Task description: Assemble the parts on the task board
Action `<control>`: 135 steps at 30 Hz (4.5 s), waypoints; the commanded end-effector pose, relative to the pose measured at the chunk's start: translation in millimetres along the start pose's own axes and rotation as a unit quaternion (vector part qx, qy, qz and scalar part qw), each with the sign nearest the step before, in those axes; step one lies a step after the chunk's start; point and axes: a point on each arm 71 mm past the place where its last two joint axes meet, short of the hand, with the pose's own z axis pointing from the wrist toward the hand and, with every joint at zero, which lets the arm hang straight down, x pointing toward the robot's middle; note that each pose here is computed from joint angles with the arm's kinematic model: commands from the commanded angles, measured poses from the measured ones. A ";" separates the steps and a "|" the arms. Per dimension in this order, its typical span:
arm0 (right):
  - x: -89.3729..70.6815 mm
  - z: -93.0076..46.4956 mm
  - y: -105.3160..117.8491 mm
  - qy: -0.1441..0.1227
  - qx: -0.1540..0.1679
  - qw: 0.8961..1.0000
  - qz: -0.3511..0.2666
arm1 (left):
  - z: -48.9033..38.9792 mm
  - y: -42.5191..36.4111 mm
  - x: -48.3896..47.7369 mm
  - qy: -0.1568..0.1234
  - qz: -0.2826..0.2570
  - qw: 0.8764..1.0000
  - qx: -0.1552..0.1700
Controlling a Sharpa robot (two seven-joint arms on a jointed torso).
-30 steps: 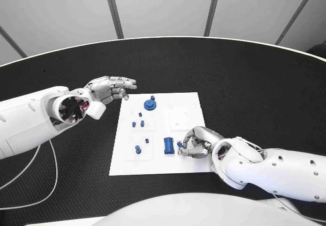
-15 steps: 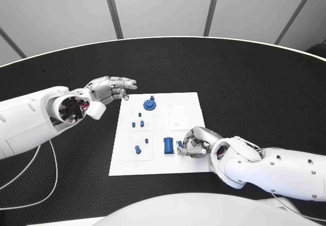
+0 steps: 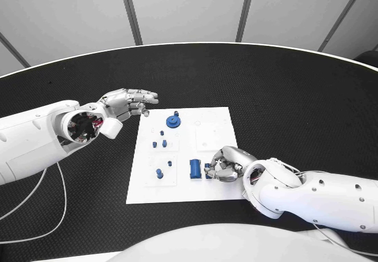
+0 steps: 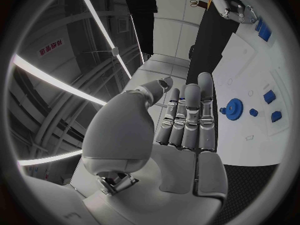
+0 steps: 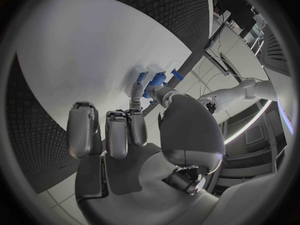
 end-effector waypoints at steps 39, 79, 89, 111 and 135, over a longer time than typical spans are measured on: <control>-3.5 -3.7 -6.6 0.005 -0.016 1.000 -0.008 | -2.2 0.0 -1.4 0.000 0.000 1.000 0.001; -40.0 10.1 -25.7 -0.064 -0.101 0.976 0.182 | 0.3 -1.6 -1.8 -0.010 -0.007 1.000 0.015; -131.9 57.8 -49.9 -0.129 -0.112 0.927 0.333 | 10.7 -1.8 -6.4 -0.065 -0.060 0.994 0.059; -166.2 94.2 -45.4 -0.171 -0.147 0.887 0.402 | 28.8 5.3 -5.7 -0.169 -0.071 0.975 0.122; -113.0 65.4 1.9 -0.212 -0.093 0.844 0.484 | -4.3 38.9 61.9 -0.281 0.065 0.940 0.181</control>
